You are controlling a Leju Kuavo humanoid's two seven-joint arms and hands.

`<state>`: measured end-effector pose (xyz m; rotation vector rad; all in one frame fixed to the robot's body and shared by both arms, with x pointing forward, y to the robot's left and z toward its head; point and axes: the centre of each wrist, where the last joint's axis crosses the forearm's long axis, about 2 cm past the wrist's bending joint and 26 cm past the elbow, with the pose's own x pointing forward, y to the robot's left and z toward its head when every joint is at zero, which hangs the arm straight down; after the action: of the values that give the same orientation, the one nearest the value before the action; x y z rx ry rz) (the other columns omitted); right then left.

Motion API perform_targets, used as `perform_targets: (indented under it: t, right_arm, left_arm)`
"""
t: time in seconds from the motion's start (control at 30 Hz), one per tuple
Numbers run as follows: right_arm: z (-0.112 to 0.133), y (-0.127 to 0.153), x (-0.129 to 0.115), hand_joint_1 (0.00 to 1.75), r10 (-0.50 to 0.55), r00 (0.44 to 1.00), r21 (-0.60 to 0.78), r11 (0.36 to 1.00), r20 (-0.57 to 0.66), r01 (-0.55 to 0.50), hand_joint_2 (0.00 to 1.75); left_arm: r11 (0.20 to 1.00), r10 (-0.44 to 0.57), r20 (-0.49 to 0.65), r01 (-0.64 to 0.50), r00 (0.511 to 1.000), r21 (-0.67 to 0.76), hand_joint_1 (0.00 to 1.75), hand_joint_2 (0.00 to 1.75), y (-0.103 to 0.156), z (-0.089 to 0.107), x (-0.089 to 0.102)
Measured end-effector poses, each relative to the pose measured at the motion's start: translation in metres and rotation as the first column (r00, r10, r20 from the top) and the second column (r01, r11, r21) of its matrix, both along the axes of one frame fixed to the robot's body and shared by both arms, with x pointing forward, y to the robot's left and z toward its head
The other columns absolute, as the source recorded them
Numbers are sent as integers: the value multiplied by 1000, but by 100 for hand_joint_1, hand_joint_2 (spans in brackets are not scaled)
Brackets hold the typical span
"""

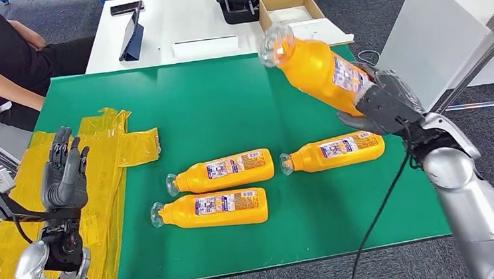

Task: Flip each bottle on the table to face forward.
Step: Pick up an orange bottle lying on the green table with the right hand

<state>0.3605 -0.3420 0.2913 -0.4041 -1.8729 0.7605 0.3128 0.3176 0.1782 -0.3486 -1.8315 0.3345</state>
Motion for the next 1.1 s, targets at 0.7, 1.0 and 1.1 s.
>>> perform_targets:
  t: [0.7,1.0,1.1]
  right_arm:
    - [7,149,42,175,35,999,262,965,-1,-34,175]
    - [1,153,44,175,26,999,239,971,-26,-19,175]
    - [-4,152,44,175,8,999,210,978,-40,1,175]
  left_arm:
    - [910,-350,143,372,926,-182,0,175,-141,83,51]
    - [916,-354,137,373,925,-148,0,175,-154,89,50]
    - [917,-360,134,377,923,-131,0,175,-162,95,48]
